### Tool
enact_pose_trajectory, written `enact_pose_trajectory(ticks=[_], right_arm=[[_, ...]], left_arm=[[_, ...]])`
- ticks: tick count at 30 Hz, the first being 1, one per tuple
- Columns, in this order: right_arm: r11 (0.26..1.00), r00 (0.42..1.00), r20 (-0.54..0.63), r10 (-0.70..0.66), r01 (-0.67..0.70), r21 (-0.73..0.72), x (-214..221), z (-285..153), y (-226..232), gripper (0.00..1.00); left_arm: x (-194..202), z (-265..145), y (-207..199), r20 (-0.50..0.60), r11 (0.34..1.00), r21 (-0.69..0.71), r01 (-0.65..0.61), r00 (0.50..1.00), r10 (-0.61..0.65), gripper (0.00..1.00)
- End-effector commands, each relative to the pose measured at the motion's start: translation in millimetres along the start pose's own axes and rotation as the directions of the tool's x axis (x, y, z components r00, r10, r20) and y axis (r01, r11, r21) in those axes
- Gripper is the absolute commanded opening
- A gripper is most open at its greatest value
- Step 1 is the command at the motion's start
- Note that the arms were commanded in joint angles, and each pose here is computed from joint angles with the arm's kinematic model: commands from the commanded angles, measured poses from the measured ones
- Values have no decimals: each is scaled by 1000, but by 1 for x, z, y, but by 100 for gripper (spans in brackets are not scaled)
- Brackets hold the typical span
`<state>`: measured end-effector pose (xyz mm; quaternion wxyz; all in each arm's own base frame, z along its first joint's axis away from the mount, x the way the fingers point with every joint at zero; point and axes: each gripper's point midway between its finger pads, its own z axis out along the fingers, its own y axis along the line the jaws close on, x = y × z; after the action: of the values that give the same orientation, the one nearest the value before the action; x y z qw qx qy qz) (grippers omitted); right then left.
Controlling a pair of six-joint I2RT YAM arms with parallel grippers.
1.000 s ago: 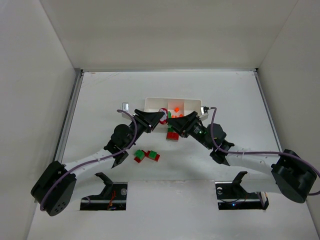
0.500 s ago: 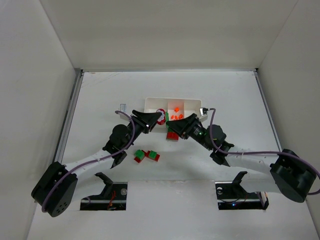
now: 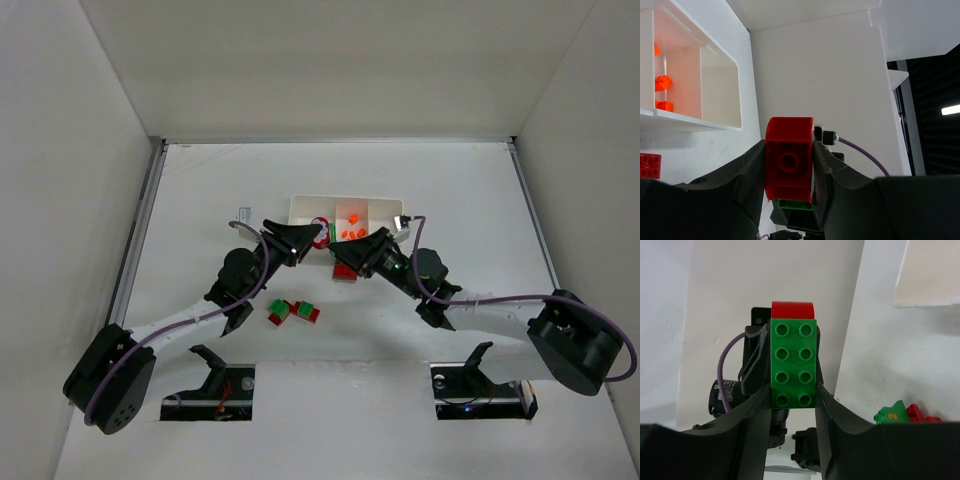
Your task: Sort the legos into containers by color
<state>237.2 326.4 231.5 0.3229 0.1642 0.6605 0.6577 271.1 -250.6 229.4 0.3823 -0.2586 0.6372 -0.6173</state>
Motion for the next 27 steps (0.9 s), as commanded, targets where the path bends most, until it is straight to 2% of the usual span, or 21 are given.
enact_pose_trajectory(ticks=[1, 7, 10, 14, 19, 27], right_arm=[[991, 1000, 1, -24, 24, -134, -4, -3, 41, 27], [991, 996, 46, -78, 82, -102, -25, -18, 43, 27], [992, 992, 50, -114, 116, -52, -31, -15, 36, 27], [980, 982, 26, -188, 186, 68, -39, 6, 15, 27], [926, 957, -28, -287, 285, 248, -53, 43, -21, 27], [820, 923, -139, -358, 382, 426, -62, 94, -82, 29]], left_arm=[[-3, -6, -18, -2, 997, 82, -11, 1000, 12, 17], [-23, -19, 11, 25, 999, 5, -35, 999, 35, 16], [-35, -26, 12, 46, 999, 1, -50, 998, 49, 16], [-44, -33, 1, 56, 994, 17, -110, 993, 109, 16], [-44, -41, -7, 37, 975, 18, -220, 975, 220, 18], [-43, -49, 23, -15, 936, -99, -337, 941, 337, 19]])
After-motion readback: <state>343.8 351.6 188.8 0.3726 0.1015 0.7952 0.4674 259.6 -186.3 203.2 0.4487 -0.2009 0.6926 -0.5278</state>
